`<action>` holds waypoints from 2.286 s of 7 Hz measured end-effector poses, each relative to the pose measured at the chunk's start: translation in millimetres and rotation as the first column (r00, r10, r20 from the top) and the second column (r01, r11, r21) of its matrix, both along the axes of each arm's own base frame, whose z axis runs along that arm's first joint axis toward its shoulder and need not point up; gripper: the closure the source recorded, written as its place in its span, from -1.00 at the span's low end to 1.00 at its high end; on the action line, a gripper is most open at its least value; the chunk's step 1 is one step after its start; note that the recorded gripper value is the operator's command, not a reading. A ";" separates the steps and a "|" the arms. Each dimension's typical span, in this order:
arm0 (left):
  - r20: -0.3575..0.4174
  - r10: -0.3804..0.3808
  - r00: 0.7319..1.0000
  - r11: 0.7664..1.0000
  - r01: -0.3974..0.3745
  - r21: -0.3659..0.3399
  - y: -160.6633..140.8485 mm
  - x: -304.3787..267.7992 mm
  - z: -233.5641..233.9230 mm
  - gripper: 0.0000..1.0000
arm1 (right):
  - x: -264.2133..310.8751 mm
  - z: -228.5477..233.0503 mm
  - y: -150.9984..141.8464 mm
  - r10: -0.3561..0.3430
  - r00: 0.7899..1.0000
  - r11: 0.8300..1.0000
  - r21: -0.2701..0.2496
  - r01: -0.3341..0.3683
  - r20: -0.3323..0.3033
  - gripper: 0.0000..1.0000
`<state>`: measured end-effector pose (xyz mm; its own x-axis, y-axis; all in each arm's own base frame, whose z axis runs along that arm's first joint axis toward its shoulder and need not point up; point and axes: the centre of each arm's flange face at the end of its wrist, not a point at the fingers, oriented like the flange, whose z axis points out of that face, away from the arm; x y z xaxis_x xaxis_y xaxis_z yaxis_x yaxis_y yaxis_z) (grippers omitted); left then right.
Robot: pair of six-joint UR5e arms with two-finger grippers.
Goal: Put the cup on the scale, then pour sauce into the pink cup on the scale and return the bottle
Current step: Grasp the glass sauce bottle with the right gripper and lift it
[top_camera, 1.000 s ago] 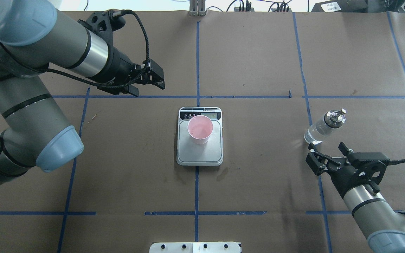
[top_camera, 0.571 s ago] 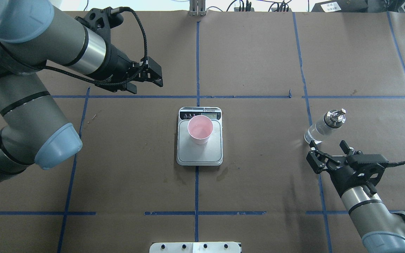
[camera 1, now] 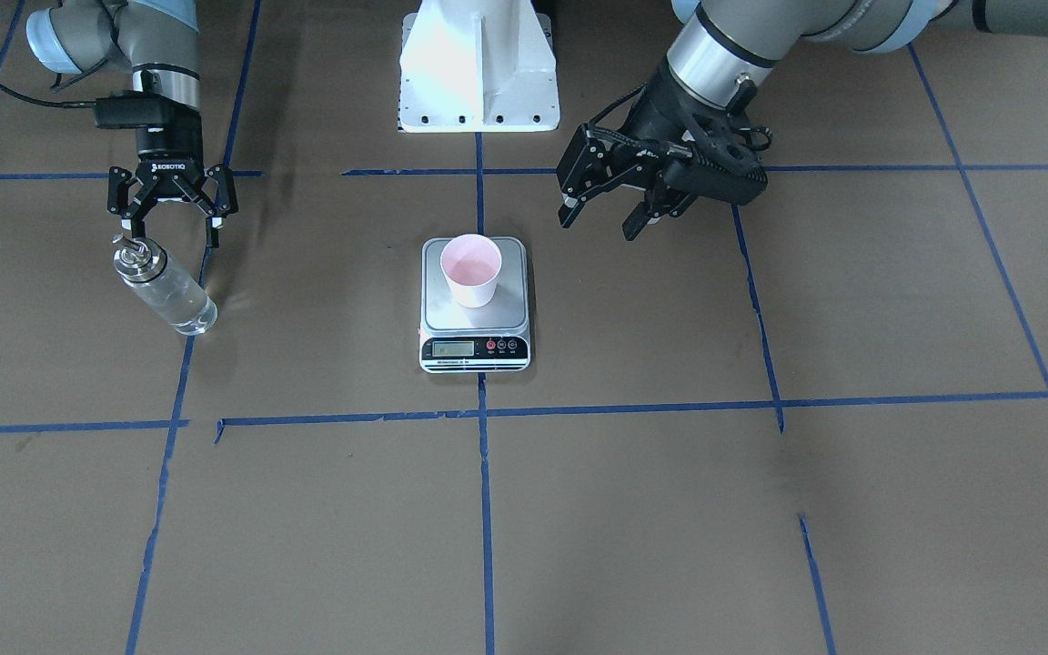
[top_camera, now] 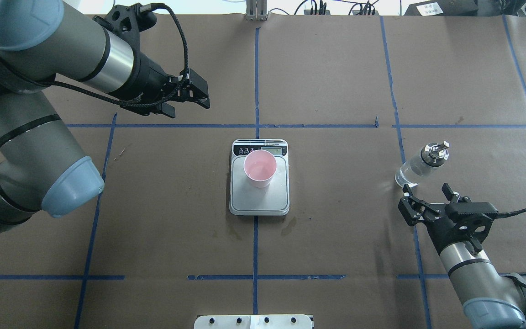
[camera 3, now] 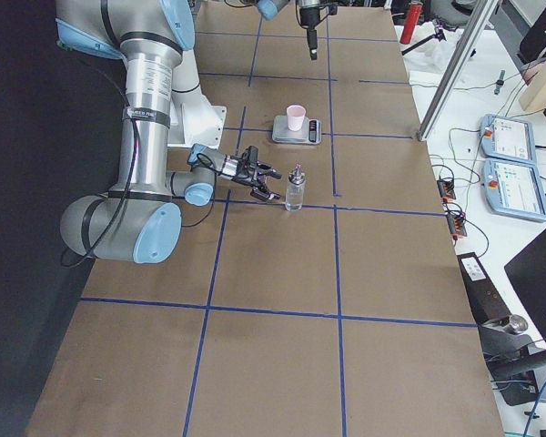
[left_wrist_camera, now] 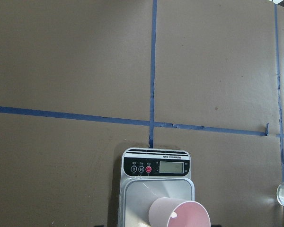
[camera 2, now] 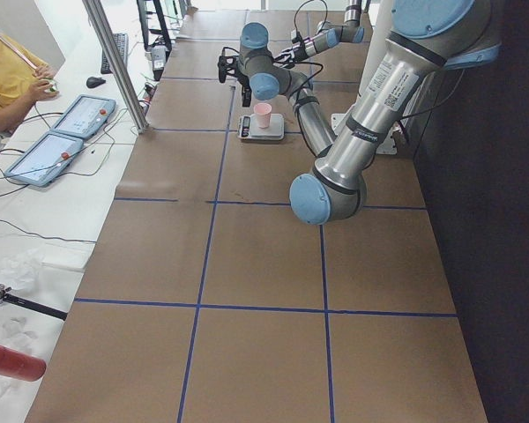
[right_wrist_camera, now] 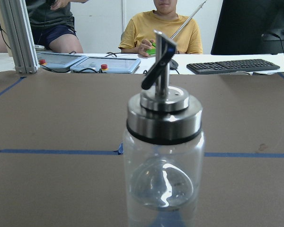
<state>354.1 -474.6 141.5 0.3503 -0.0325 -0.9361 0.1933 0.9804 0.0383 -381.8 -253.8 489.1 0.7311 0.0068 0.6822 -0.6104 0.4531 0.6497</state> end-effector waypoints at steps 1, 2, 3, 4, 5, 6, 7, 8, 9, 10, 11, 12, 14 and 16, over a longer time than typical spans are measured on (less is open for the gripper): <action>0.000 0.000 1.000 1.000 0.000 0.000 0.0 -0.2 -0.1 -0.63 | 1.3 4.0 -5.2 0.011 1.000 1.000 -0.003 -0.011 -0.007 -0.97; 0.000 0.000 1.000 1.000 0.000 0.000 0.0 -0.2 -0.1 -0.64 | 1.0 5.1 -11.3 0.019 1.000 1.000 -0.006 -0.019 -0.012 -0.97; 0.000 -0.001 1.000 1.000 0.001 -0.001 0.0 -0.2 -0.1 -0.64 | -0.2 4.3 -16.8 0.021 1.000 1.000 -0.009 -0.021 -0.019 -0.97; 0.000 -0.001 1.000 1.000 0.001 -0.001 0.2 -0.5 -0.2 -0.65 | 0.1 4.6 -20.8 0.024 0.999 1.000 -0.011 -0.024 -0.024 -0.97; -0.001 -0.001 1.000 1.000 0.001 -0.001 0.6 -0.8 -0.3 -0.66 | 0.9 5.2 -23.6 0.026 0.999 1.000 -0.014 -0.026 -0.026 -0.97; -0.001 -0.001 1.000 1.000 0.001 -0.001 0.9 -1.1 -0.4 -0.66 | 0.3 6.4 -27.1 0.027 0.999 0.999 -0.020 -0.028 -0.028 -0.97; -0.001 -0.001 1.000 1.000 0.001 0.000 1.0 -1.2 -0.6 -0.66 | -5.3 7.0 -32.9 0.027 0.999 0.999 -0.028 -0.028 -0.027 -0.97; -0.001 -0.001 1.000 1.000 0.001 0.000 1.1 -1.3 -0.6 -0.66 | -12.1 6.2 -39.1 0.026 0.999 0.999 -0.034 -0.027 -0.024 -0.97; -0.001 -0.001 1.000 1.000 0.001 0.000 1.1 -1.3 -0.6 -0.66 | -15.0 7.7 -42.7 0.026 0.999 0.999 -0.035 -0.026 -0.021 -0.97; -0.001 -0.001 1.000 1.000 0.001 0.000 1.1 -1.3 -0.6 -0.66 | -15.3 13.9 -45.3 0.022 1.000 0.999 -0.028 -0.022 -0.015 -0.97; -0.001 -0.001 1.000 1.000 0.001 0.000 1.1 -1.3 -0.6 -0.66 | -15.2 21.9 -48.3 0.013 1.000 1.000 -0.013 -0.013 -0.010 -0.97; -0.002 -0.001 1.000 1.000 0.001 0.000 1.3 -1.5 -0.8 -0.66 | -19.1 25.3 -52.3 0.004 1.000 1.000 0.002 -0.004 -0.005 -0.97; -0.003 -0.001 1.000 1.000 0.001 0.001 1.6 -1.8 -1.2 -0.66 | -29.6 23.2 -58.7 -0.001 1.000 1.000 0.018 0.001 -0.001 -0.88; -0.003 -0.001 1.000 1.000 0.001 0.002 1.9 -2.1 -1.6 -0.66 | -30.2 26.4 -60.6 -0.001 1.000 1.000 0.020 0.001 -0.007 0.33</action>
